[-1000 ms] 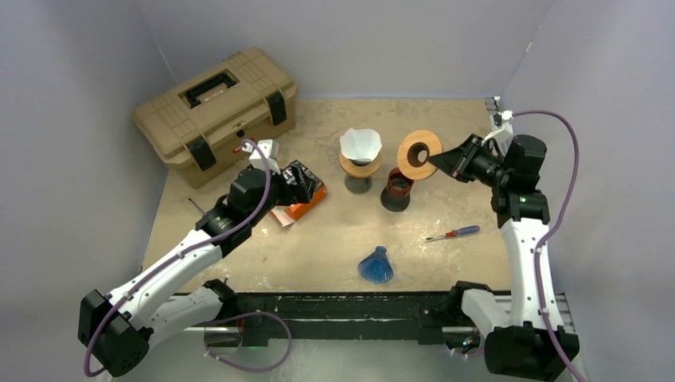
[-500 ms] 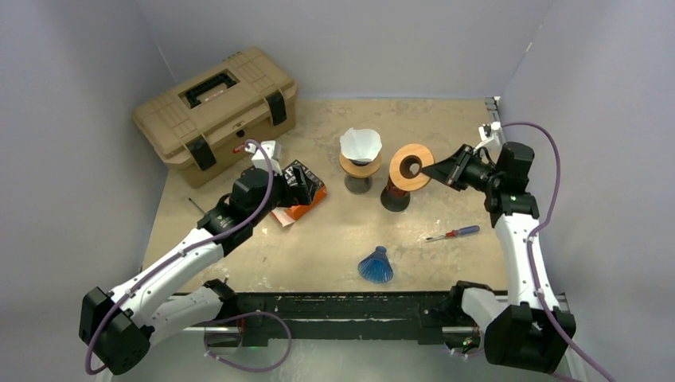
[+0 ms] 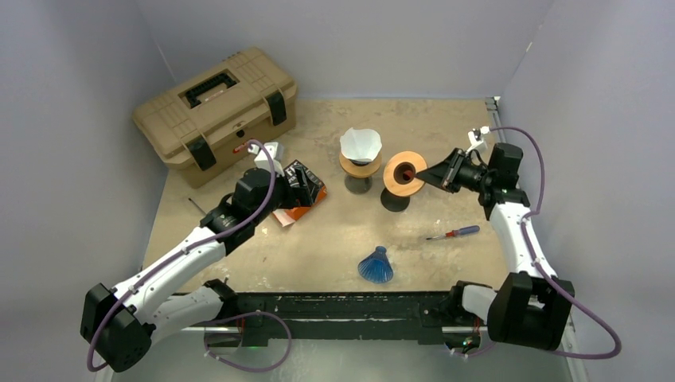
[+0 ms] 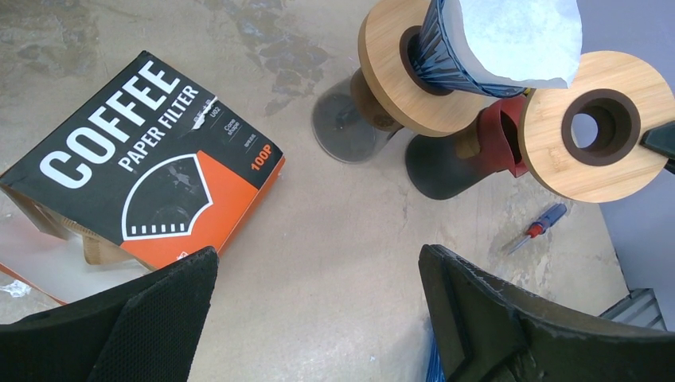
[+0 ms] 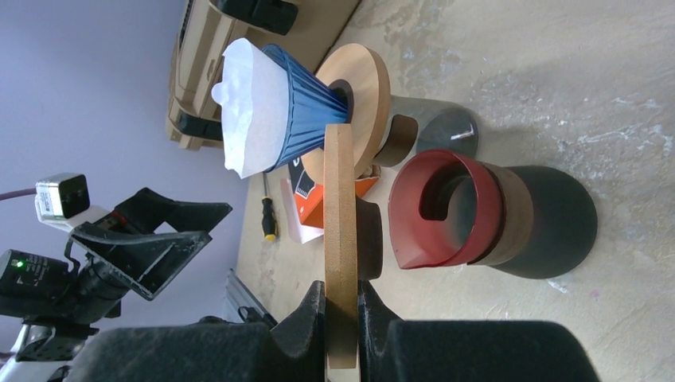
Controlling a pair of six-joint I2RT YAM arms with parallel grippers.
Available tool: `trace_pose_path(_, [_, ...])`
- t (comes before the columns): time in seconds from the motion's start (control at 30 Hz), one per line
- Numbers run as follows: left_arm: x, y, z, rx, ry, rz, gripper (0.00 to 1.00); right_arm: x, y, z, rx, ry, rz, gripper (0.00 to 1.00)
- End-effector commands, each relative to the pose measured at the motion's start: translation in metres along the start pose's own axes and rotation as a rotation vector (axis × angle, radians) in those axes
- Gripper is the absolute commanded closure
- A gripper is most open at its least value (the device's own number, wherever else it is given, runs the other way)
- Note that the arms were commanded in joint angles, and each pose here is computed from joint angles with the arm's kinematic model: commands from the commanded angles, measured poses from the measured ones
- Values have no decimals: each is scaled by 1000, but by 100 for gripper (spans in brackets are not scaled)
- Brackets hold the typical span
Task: Place the coffee filter in the dripper
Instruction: Place the dripper holder onto the coffee server.
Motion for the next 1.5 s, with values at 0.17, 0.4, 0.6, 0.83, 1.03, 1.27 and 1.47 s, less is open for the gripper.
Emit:
trace_pose_path(0.17, [2,4,-3,-26,-22,-4,4,10,7,-2,95,-55,17,100])
trace_pose_path(0.4, [-1,9,-5,-39,-28,17,5,9,12,-13,72,-37,23,100])
trace_pose_path(0.6, [-1,7,-4,-26,-19,17,5,9,18,-22,75,-11,40,100])
trace_pose_path(0.83, [0,8,-4,-31,-13,22,5,13,22,-27,48,-12,37,99])
trace_pose_path(1.03, [0,9,-4,-27,-9,29,5,14,22,-30,7,-21,31,72])
trace_pose_path(1.27, [1,9,-6,-31,-8,36,5,15,23,-33,-24,-22,19,58])
trace_pose_path(1.47, [2,6,-6,-32,-4,34,5,20,21,-32,-78,-42,-6,52])
Point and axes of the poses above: each gripper's point midway between its finger pads, its own y axis out along the fingers, its own z axis along the line the jaws close on, x = y × z, the point moved 10 cm from there along -y, back along the fingers, and after that the axes turned 3 degrees about y, right-handed, at the moved point
